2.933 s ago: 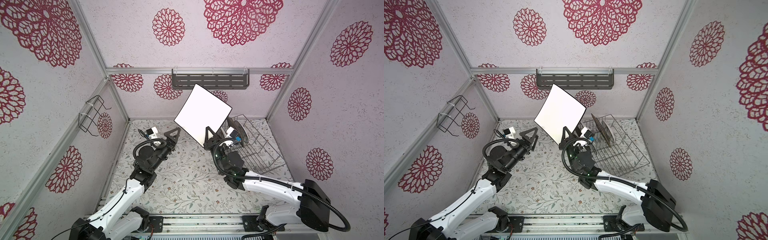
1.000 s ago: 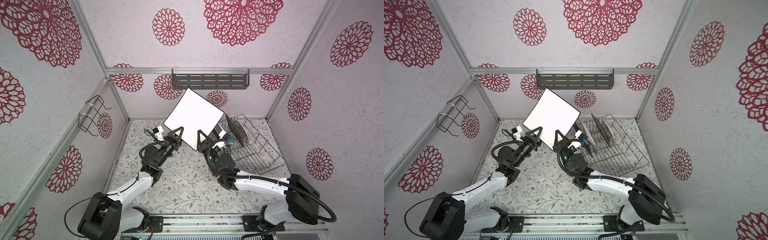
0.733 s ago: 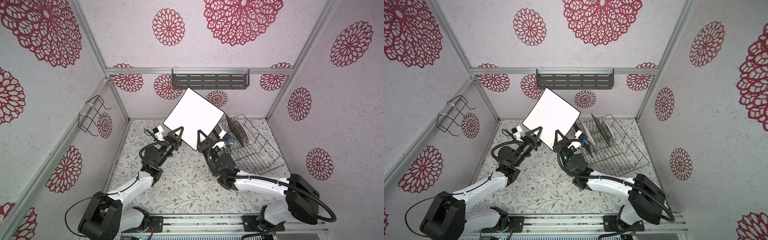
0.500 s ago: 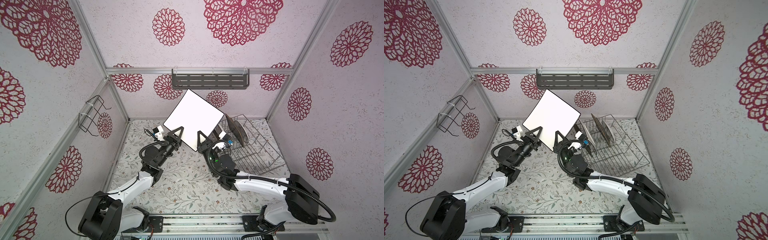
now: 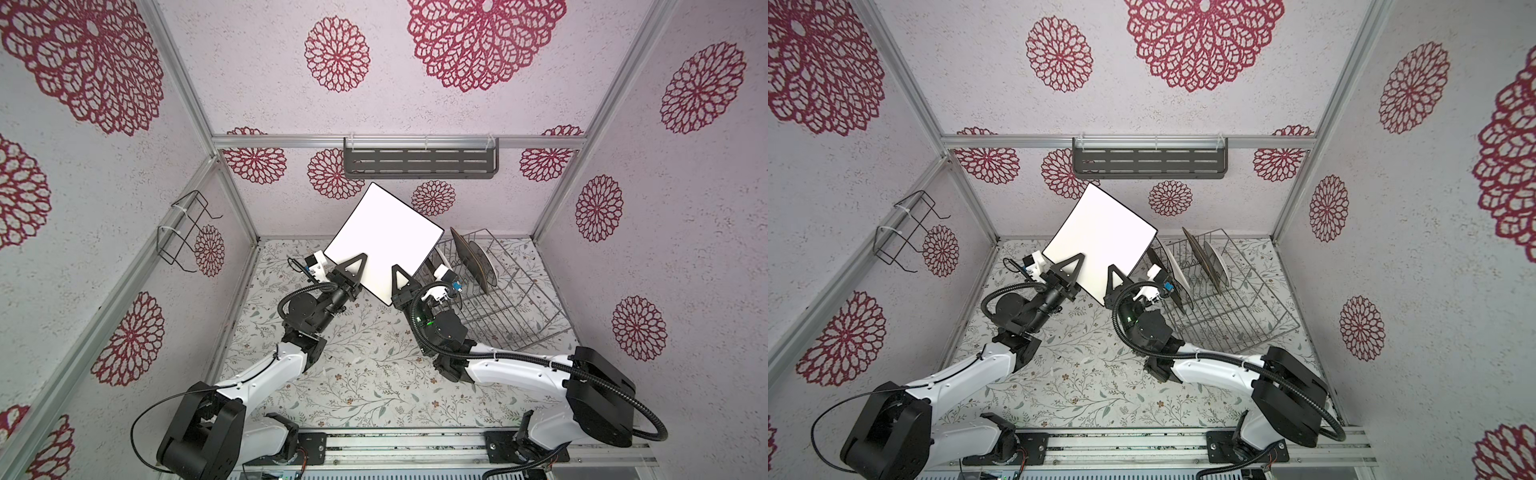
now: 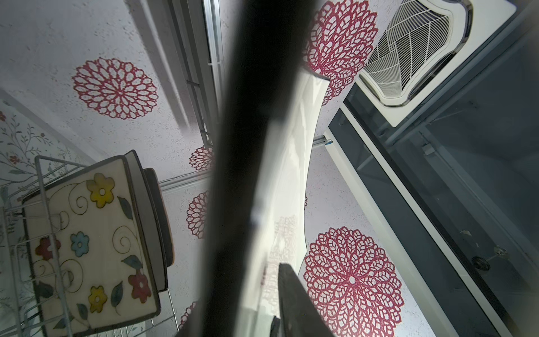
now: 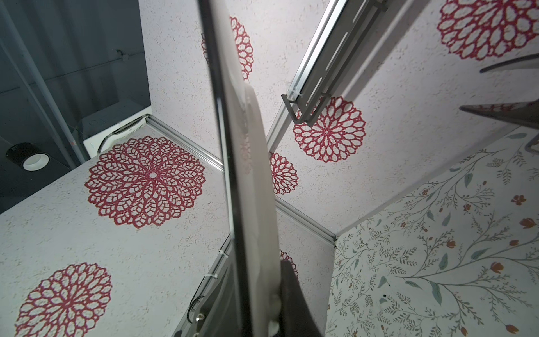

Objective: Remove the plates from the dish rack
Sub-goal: 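Open the right gripper and carry the plate away from the rack with the left gripper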

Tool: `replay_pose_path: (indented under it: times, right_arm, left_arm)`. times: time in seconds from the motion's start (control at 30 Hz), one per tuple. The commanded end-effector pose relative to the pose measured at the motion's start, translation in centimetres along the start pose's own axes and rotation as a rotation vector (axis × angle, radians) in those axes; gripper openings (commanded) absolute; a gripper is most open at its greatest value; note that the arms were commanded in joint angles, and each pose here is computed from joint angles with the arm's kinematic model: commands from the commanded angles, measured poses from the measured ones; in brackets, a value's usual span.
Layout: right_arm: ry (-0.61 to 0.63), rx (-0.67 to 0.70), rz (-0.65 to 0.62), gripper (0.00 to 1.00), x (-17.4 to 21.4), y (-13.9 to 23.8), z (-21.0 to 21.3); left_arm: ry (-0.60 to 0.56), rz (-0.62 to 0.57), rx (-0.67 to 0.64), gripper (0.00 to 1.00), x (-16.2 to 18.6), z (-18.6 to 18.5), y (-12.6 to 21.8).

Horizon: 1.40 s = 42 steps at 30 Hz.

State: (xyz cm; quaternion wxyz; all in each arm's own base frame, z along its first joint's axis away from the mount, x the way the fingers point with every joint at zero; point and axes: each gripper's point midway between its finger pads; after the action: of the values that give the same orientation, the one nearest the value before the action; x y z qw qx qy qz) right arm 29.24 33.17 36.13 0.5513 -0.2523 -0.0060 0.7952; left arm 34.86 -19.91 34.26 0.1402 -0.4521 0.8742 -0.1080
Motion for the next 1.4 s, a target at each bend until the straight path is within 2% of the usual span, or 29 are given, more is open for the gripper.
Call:
replay_pose_path:
  times: [0.0,0.17,0.4,0.43,0.5,0.6,0.7,0.9,1.1,1.37]
  right_arm:
    - [-0.189,-0.213,-0.115,0.0,-4.5,0.7,6.6]
    - [-0.185,-0.212,-0.105,0.0,-4.4,0.7,6.7]
    - [-0.153,-0.184,-0.087,0.0,-4.2,0.7,6.4]
    - [-0.146,-0.182,-0.083,0.02,-4.1,0.7,6.3]
    - [-0.137,-0.181,-0.079,0.18,-4.1,0.8,6.2]
    - [-0.13,-0.176,-0.081,0.36,-4.2,1.0,6.0]
    - [-0.14,-0.16,-0.097,0.46,-4.6,1.3,5.5]
    - [-0.131,-0.146,-0.101,0.55,-4.8,1.5,5.1]
    - [-0.113,-0.101,-0.105,0.6,-4.9,1.9,3.9]
    - [-0.07,-0.028,-0.111,0.62,-5.3,1.8,2.5]
  left_arm:
    - [-0.005,-0.004,0.031,0.25,0.0,-0.4,0.1]
    - [-0.009,-0.006,0.031,0.2,0.0,-0.3,0.2]
    - [-0.009,-0.02,0.023,0.04,-0.2,0.0,0.5]
    - [-0.009,-0.023,0.024,0.02,-0.2,0.0,0.5]
    - [-0.01,-0.03,0.03,0.0,-0.4,-0.2,0.4]
    - [-0.016,-0.03,0.047,0.0,-0.5,-0.8,0.1]
    - [-0.025,-0.037,0.053,0.0,-0.8,-1.1,-0.2]
    - [-0.03,-0.053,0.074,0.0,-1.6,-1.7,-0.4]
    - [-0.058,-0.087,0.083,0.0,-3.1,-3.1,-0.1]
    - [-0.127,-0.215,0.008,0.0,-6.7,-3.6,2.8]
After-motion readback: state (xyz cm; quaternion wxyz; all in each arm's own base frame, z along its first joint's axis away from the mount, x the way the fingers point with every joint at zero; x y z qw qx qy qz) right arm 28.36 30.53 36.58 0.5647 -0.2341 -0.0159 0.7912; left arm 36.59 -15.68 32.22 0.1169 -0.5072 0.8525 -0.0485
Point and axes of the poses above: each gripper's point midway between its finger pads, its own y axis back along the fingers, its own z axis along the line the jaws close on, x = y × z
